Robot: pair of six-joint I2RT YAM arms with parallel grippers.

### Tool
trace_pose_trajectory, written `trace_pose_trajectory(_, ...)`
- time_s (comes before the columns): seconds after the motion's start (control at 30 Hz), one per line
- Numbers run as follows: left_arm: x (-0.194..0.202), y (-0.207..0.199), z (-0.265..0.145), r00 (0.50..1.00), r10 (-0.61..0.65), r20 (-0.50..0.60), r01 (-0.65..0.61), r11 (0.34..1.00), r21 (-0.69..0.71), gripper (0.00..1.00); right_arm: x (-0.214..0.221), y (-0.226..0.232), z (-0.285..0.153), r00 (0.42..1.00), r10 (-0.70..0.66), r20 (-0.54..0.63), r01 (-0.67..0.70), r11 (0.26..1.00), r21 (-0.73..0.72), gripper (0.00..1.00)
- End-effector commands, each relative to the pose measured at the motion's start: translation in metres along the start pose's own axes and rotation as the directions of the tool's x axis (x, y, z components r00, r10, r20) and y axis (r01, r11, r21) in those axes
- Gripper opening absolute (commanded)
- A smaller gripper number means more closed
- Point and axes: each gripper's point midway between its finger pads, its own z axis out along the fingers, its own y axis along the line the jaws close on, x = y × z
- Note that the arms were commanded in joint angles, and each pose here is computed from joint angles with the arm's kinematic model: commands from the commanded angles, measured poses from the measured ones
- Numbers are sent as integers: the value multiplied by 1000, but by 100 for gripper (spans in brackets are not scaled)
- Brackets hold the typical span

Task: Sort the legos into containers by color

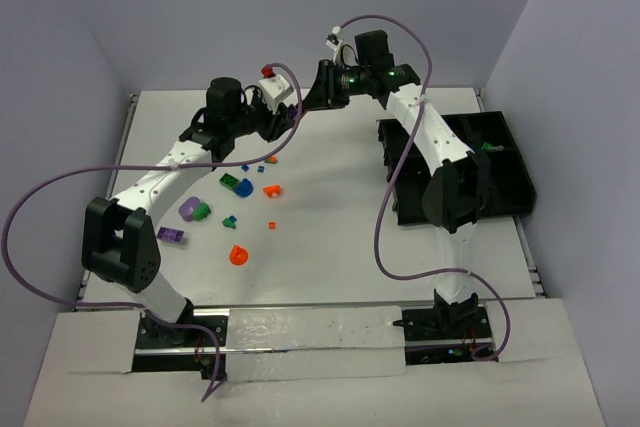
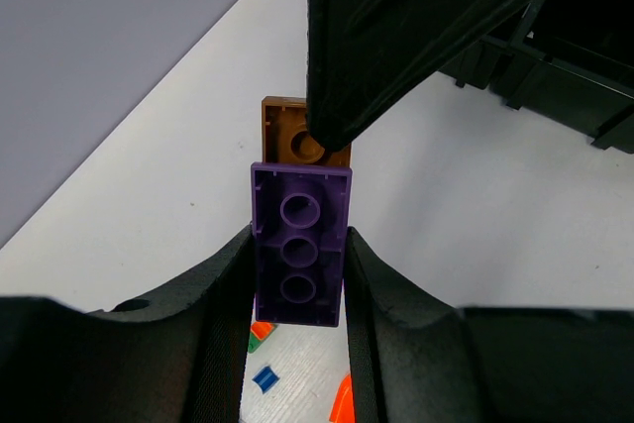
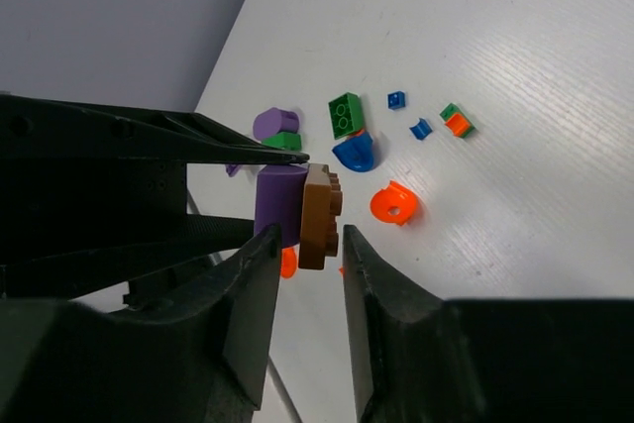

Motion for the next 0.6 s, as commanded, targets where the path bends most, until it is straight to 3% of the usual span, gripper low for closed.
trace_pose_trajectory(0.0,-48,2,-10,992,54,115,-52,998,-22,0,-4,6,1,1000,-29,5,29,999,-41,31)
trace_pose_trajectory(0.17,-52,4,-12,991,53,125,-49,998,-37,0,3,18,3,999,-25,-25,22,993,-118,2)
trace_pose_trajectory(0.3,-56,5,-13,990,52,131,-47,998,-44,0,1,8,0,998,-55,-13,54,997,-53,0)
trace_pose_trajectory(0.4,-58,6,-16,989,57,135,-50,997,-52,0,-6,-23,-7,996,-90,24,86,986,141,0)
trace_pose_trajectory(0.57,-63,5,-21,987,60,148,-52,997,-54,0,-29,-74,-40,986,-133,98,81,906,415,0)
